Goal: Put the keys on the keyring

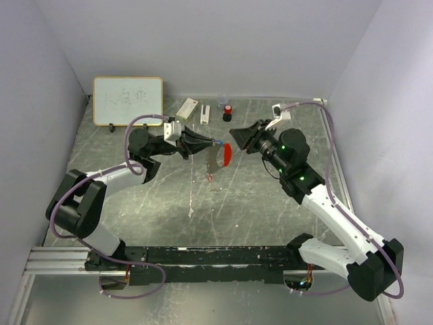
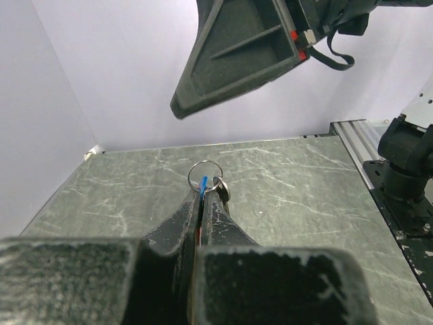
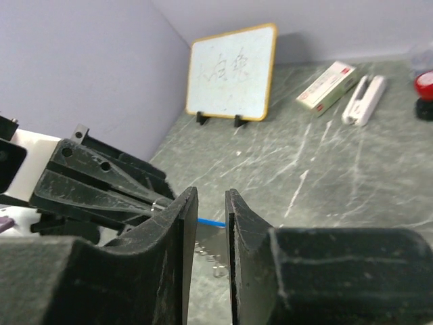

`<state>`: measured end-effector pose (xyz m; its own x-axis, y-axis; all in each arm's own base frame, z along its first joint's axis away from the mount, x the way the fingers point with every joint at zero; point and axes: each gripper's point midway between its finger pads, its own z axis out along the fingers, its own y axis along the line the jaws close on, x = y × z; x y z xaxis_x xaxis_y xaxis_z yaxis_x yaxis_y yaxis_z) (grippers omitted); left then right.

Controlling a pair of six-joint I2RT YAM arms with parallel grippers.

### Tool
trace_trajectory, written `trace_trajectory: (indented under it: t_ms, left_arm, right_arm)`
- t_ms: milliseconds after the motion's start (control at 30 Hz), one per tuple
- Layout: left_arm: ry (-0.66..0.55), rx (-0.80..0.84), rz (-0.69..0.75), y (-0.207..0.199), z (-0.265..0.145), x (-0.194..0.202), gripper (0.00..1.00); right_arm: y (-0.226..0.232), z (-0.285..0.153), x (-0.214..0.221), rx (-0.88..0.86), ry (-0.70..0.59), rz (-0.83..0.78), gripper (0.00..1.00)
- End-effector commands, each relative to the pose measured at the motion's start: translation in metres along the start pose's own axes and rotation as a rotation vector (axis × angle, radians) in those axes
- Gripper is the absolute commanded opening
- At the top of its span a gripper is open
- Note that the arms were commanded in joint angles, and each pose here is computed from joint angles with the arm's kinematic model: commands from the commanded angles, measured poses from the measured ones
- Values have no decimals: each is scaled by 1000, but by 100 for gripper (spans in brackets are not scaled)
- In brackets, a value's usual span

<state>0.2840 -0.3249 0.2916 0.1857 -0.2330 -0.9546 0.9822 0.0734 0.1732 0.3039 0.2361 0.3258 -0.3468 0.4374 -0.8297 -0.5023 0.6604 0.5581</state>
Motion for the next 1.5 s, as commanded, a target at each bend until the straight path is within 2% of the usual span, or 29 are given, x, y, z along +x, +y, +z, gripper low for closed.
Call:
trace_trajectory:
  t_ms: [0, 133, 233, 567, 733, 900, 1333, 1467]
  left_arm:
    - [-36, 45, 73, -1, 2, -23, 7]
    - [-6, 72, 68, -2, 4, -24, 7]
    - [8, 94, 59, -4, 3, -26, 7]
    - [48, 154, 45, -14, -1, -30, 7]
    - [55, 182, 41, -20, -3, -33, 7]
    - [53, 209, 34, -24, -3, -34, 7]
    - [49, 255, 13, -30, -2, -33, 7]
    - [51, 266, 4, -31, -1, -31, 7]
  right_arm:
    - [-18, -10, -15, 44, -40, -195, 23]
    - [-20, -14, -6, -28, -21, -366, 35]
    - [-10, -14, 5, -125, 23, -465, 37]
    - [16, -20, 19, -346, 59, -657, 29]
    - [25, -21, 37, -465, 140, -693, 29]
    - [32, -25, 45, -539, 146, -705, 30]
    - [36, -18, 52, -596, 163, -702, 27]
    - [38, -17, 51, -608, 155, -704, 24]
